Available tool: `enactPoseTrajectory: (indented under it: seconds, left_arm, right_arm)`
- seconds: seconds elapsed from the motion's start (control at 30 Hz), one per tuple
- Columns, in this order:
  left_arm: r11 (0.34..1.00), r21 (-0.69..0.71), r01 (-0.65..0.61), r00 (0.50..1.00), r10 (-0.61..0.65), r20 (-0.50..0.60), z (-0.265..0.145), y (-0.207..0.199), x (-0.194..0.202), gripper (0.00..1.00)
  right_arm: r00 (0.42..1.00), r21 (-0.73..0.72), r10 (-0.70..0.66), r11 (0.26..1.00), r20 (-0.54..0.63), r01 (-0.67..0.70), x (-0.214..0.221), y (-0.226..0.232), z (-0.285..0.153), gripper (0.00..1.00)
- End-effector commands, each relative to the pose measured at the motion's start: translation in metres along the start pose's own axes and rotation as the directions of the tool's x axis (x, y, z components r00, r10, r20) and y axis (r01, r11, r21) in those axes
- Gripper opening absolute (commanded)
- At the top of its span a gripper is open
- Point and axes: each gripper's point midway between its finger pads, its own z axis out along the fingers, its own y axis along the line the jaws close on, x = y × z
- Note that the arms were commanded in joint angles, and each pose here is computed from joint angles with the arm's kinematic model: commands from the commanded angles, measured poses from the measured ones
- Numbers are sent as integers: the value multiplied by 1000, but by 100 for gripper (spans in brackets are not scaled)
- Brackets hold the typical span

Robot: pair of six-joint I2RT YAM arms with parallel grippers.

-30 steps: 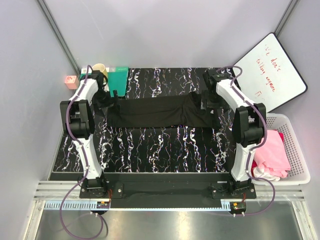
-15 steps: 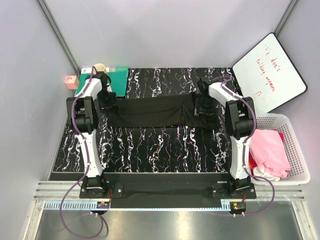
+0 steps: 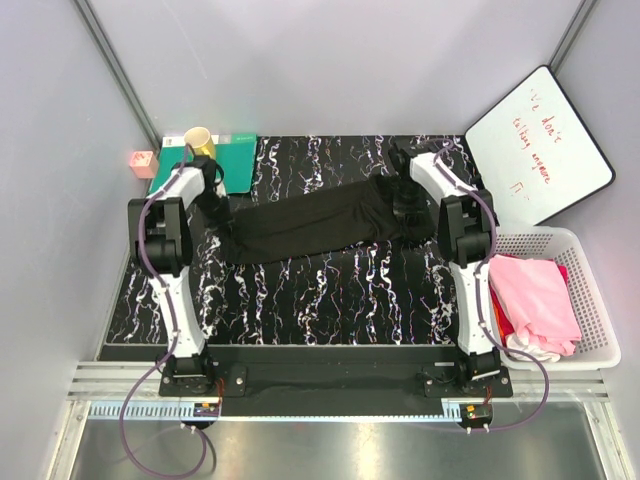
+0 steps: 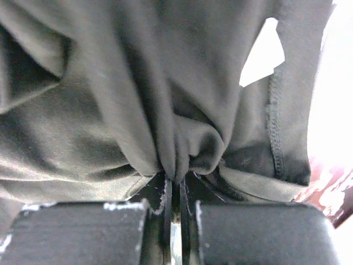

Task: Fold and stack the t-shirts
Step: Rotate the tshirt 90 degrees

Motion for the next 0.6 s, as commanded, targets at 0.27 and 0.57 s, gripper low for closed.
enactPoseTrajectory:
  seconds: [0.27,0.57]
  left_arm:
    - [974,210,-82,953,138,-270,3,-103,195,0]
    - [947,209,-246,934,289,-209,-30,-136,218,88]
  right_arm:
    - [952,-88,-82,990,293,113,-122,46,16,8]
    - [929,-164,-99,972,356,166,-122,53,-34,72]
